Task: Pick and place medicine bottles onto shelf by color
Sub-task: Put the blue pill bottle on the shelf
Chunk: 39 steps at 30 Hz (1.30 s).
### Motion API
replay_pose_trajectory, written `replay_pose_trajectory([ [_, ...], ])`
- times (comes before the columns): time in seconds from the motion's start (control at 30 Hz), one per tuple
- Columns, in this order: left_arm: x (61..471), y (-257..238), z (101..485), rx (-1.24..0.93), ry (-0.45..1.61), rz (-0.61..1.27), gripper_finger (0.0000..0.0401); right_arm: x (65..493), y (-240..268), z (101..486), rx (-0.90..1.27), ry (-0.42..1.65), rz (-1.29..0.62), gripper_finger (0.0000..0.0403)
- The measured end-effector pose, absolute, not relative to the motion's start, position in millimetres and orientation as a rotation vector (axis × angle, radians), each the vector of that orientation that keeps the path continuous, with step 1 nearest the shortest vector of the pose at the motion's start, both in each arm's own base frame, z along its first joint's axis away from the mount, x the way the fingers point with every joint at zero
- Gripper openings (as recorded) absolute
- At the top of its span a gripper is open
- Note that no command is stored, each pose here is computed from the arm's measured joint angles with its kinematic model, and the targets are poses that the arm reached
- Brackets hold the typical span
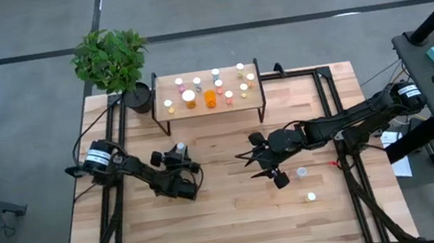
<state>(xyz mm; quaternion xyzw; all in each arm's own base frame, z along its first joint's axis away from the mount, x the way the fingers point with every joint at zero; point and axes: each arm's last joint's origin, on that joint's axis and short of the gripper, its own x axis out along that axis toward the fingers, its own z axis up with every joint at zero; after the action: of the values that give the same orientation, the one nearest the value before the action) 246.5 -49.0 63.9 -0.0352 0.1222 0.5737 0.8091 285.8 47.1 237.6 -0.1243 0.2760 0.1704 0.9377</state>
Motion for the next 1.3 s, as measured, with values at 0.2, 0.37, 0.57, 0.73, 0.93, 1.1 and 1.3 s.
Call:
replay_pose_trajectory([
  [0.2, 248.5, -49.9, 64.9, -0.085, 0.254, 1.225, 0.0106, 285.7, 47.1, 237.5, -0.254, 0.564, 0.348, 0.0187],
  [0.37, 253.2, -58.2, 77.3, -0.140, 0.230, 1.191, 0.0090, 285.7, 47.0, 237.5, -0.254, 0.564, 0.348, 0.0187],
  [0.57, 260.4, -73.0, 127.8, -0.215, 0.164, 1.106, 0.0088, 285.7, 47.1, 237.5, -0.254, 0.564, 0.348, 0.0187],
  [0.73, 261.5, -61.7, 186.2, -0.222, 0.125, 1.096, 0.0087, 285.7, 47.1, 237.4, -0.254, 0.565, 0.348, 0.0187],
  [0.93, 247.3, -21.5, 238.8, -0.229, 0.110, 1.154, 0.0086, 285.6, 47.0, 237.3, -0.258, 0.565, 0.349, 0.0187],
  [1.1, 243.2, 3.2, 245.9, -0.205, 0.130, 1.227, 0.0086, 285.6, 47.0, 237.2, -0.258, 0.566, 0.350, 0.0187],
  [1.3, 247.6, 19.7, 237.7, -0.206, 0.174, 1.269, 0.0086, 284.5, 46.9, 235.7, -0.258, 0.585, 0.352, 0.0187],
])
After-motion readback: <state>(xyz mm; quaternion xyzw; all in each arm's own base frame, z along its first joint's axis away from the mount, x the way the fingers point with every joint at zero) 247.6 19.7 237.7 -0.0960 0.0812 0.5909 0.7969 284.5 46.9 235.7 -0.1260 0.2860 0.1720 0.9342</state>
